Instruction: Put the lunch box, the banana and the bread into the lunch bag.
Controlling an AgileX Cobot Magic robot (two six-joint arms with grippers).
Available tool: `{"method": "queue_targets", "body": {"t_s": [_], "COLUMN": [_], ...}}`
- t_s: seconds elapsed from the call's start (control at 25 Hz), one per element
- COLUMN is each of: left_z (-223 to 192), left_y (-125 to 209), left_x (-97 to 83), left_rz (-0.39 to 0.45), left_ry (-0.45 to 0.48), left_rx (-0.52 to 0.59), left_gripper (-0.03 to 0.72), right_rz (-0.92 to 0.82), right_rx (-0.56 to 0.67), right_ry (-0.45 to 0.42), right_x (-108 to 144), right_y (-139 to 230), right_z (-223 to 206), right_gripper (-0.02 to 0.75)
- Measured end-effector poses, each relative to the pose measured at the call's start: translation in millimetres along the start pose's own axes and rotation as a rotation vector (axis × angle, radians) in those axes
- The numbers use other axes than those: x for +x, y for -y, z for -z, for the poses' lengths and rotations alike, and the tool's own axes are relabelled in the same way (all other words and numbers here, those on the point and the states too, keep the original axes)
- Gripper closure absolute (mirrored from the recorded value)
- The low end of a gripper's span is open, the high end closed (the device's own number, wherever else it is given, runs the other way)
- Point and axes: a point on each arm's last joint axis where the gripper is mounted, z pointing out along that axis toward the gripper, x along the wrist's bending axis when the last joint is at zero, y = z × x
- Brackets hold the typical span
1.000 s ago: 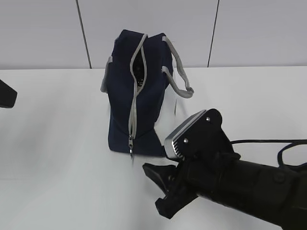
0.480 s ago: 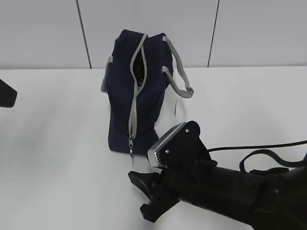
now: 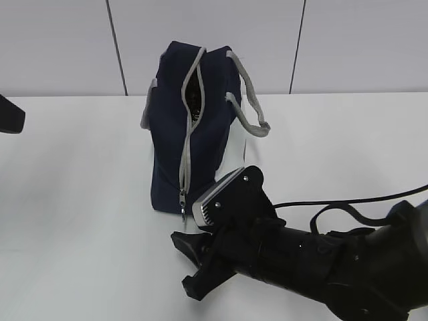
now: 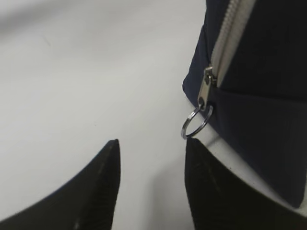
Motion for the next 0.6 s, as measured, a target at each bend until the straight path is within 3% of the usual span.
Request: {"method": "queue_targets", "body": {"t_s": [0.24,0.6], "left_z": [0,0], "left_y": [-5,-5], "left_x": [0.9,0.9], "left_rz": [0.0,-0.011], "left_ry": [-0.01,-0.011], "left_rx": [-0.057,-0.059], "left_gripper": [0.318,0.318], "right_rz": [-0.036,-0.076], "right_rx": [0.011,-0.009], "right_ry": [0.001,0.039], "right_x": [0,-6], "right_y": [4,-2], "right_z": [-5,-17], "right_gripper": [0.432,0.437]}}
